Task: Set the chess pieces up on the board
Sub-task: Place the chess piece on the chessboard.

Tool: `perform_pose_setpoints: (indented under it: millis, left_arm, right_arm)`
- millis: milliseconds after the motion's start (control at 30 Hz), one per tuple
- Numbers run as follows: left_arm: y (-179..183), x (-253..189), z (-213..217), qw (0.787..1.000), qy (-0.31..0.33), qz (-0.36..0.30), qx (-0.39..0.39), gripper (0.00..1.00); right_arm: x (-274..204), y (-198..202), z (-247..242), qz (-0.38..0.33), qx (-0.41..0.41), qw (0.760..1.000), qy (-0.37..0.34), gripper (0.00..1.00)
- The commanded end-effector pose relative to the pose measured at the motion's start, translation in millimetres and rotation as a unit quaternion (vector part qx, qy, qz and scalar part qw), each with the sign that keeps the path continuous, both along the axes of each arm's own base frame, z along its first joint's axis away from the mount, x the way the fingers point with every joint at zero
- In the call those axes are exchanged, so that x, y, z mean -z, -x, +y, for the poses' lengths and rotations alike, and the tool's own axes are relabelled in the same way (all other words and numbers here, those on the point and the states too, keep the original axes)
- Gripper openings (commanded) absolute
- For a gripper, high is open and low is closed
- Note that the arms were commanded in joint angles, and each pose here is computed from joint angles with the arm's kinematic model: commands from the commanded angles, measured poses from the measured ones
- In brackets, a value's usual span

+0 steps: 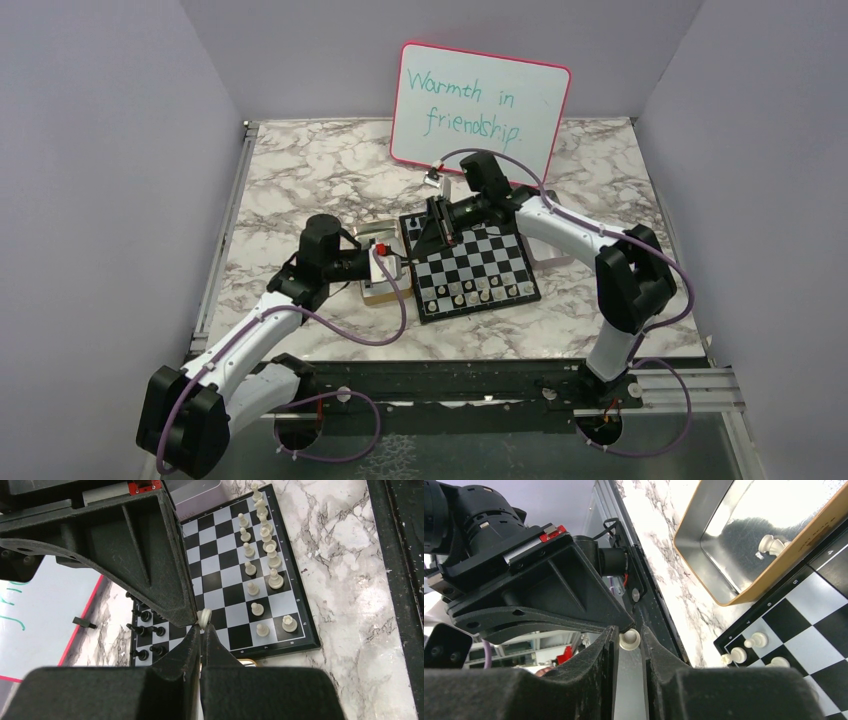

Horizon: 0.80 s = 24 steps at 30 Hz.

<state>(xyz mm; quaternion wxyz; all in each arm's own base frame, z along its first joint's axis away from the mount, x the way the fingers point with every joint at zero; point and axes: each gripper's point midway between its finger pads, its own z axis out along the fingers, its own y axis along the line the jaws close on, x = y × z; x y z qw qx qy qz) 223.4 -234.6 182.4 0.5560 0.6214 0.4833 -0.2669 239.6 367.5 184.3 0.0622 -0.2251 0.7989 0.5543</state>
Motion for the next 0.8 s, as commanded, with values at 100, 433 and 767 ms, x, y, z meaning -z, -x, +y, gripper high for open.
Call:
perform_pose_setpoints:
  millis: [100, 433, 767]
  left_arm:
    - [10, 1, -3, 1.000, 0.005, -0.002, 0.025, 0.00]
    - [9, 0, 0, 1.000, 0.003, -0.007, 0.014, 0.00]
    - [-13, -17, 13, 0.996, 0.019, -0.005, -0.083, 0.59]
  right_arm:
    - [-5, -1, 1, -0.007, 0.004, 1.000, -0.015, 0.31]
    - [-8, -2, 0, -0.014, 0.020, 0.999, -0.020, 0.05]
    - [-3, -14, -18, -0.083, 0.100, 0.991, 0.014, 0.00]
